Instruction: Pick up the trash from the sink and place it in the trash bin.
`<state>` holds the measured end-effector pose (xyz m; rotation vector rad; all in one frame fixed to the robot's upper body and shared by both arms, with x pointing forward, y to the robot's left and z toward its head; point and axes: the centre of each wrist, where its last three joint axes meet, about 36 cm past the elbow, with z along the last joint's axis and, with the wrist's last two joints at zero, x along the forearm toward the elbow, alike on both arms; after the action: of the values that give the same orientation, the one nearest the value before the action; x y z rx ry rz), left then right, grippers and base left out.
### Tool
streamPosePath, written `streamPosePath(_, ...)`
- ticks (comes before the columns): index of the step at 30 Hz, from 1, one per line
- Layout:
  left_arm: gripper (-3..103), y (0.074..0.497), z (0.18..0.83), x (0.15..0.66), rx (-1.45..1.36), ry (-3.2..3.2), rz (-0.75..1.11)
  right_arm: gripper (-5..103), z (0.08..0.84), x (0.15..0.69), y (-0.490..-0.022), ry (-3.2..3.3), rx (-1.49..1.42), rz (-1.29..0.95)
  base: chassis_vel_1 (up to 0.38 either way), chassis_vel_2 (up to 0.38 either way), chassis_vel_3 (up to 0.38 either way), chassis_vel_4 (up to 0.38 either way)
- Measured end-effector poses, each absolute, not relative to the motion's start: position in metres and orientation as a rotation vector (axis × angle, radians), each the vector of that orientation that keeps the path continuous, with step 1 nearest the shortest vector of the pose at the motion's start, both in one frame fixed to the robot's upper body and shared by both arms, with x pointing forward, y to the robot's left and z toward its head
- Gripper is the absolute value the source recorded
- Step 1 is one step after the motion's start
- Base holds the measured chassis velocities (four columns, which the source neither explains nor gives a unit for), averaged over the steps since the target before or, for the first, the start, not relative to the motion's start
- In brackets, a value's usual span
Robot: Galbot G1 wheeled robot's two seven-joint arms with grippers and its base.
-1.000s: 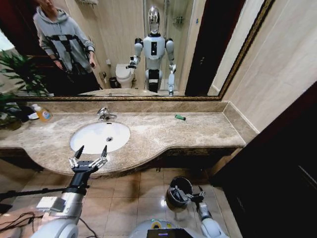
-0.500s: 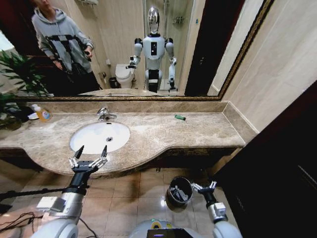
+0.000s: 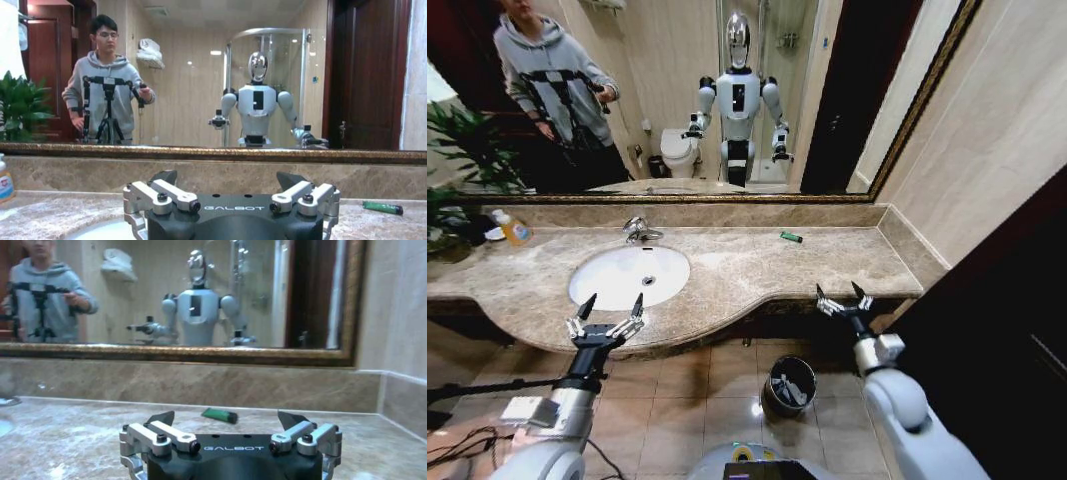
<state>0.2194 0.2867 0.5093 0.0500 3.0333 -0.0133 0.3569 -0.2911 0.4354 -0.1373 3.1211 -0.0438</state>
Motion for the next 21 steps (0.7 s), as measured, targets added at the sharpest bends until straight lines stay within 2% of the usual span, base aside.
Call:
streamPosePath(4, 100, 0.287, 0.509, 0.219, 0.050, 3.033, -0.013, 100, 0.443, 0.394, -0.296, 3.113, -0.212, -0.064, 0.000, 0.000, 0.000, 0.000)
streamPosePath(7, 100, 0.287, 0.509, 0.219, 0.050, 3.033, -0.013, 100, 0.450, 0.444, -0.312, 3.153, -0.313, -0.109, 0.000, 0.000, 0.000, 0.000)
streamPosePath(8, 100, 0.287, 0.509, 0.219, 0.050, 3.033, -0.013, 100, 0.450, 0.444, -0.312, 3.153, -0.313, -0.109, 0.000, 0.000, 0.000, 0.000)
streamPosePath(11, 100, 0.287, 0.509, 0.219, 0.050, 3.033, -0.013, 100, 0.445, 0.498, -0.326, 3.204, -0.343, -0.125, 0.000, 0.000, 0.000, 0.000)
streamPosePath(12, 100, 0.287, 0.509, 0.219, 0.050, 3.033, -0.013, 100, 0.445, 0.498, -0.326, 3.204, -0.343, -0.125, 0.000, 0.000, 0.000, 0.000)
streamPosePath(19, 100, 0.287, 0.509, 0.219, 0.050, 3.033, -0.014, 100, 0.445, 0.613, -0.335, 3.222, -0.409, -0.133, 0.000, 0.000, 0.000, 0.000)
streamPosePath(21, 100, 0.287, 0.509, 0.219, 0.049, 3.033, -0.013, 100, 0.442, 0.625, -0.337, 3.227, -0.419, -0.150, 0.000, 0.000, 0.000, 0.000)
